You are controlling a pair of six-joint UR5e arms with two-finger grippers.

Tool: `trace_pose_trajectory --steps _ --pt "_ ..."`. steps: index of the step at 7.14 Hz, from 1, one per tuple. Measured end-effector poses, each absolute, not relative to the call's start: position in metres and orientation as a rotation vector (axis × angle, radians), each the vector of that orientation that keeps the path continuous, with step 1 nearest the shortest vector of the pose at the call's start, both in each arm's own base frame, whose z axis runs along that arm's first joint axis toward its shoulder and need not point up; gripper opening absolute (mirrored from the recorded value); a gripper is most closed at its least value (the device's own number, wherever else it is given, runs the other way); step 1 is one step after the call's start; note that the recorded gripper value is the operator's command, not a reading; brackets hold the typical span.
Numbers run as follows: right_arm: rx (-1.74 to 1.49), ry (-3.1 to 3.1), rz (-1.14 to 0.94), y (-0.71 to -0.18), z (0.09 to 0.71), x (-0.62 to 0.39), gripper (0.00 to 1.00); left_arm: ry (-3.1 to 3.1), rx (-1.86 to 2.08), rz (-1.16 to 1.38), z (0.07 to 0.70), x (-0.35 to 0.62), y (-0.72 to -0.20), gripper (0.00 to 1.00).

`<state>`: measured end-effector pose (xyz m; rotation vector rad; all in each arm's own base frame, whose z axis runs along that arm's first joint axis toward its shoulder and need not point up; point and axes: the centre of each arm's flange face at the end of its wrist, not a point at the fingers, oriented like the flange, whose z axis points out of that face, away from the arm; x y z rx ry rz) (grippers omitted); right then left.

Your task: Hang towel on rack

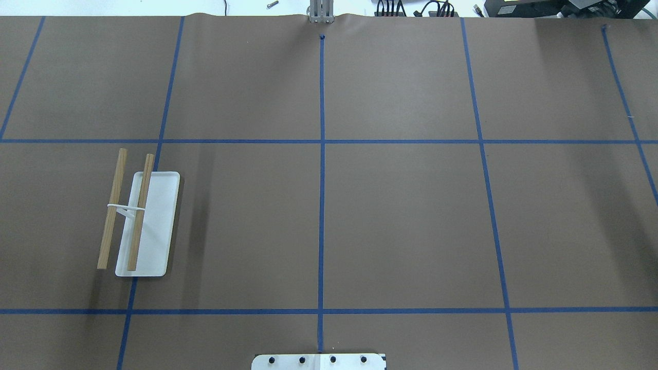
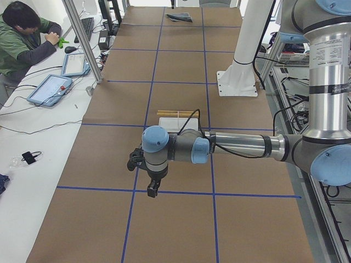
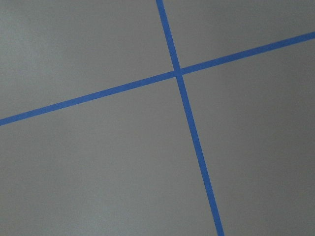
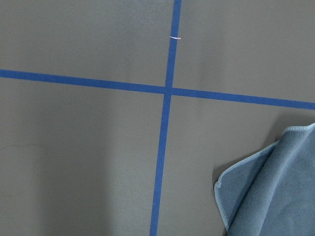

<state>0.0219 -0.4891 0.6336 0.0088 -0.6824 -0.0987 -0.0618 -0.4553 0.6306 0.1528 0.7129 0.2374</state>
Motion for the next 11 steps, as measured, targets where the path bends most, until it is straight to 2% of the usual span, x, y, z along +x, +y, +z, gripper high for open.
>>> trace_pose_trajectory --steps 7,9,11 --pt "0.117 -0.665 -0.181 -0.531 0.58 -0.004 1.0 0.698 0.315 0.289 0.59 -0.062 -0.478 1.0" --pt "0.162 -0.642 -0.198 -0.508 0.611 0.002 1.0 0.697 0.411 0.291 0.576 -0.062 -0.484 1.0" --pt "0.171 -0.631 -0.199 -0.488 0.67 0.005 1.0 0.699 0.44 0.285 0.569 -0.061 -0.485 1.0"
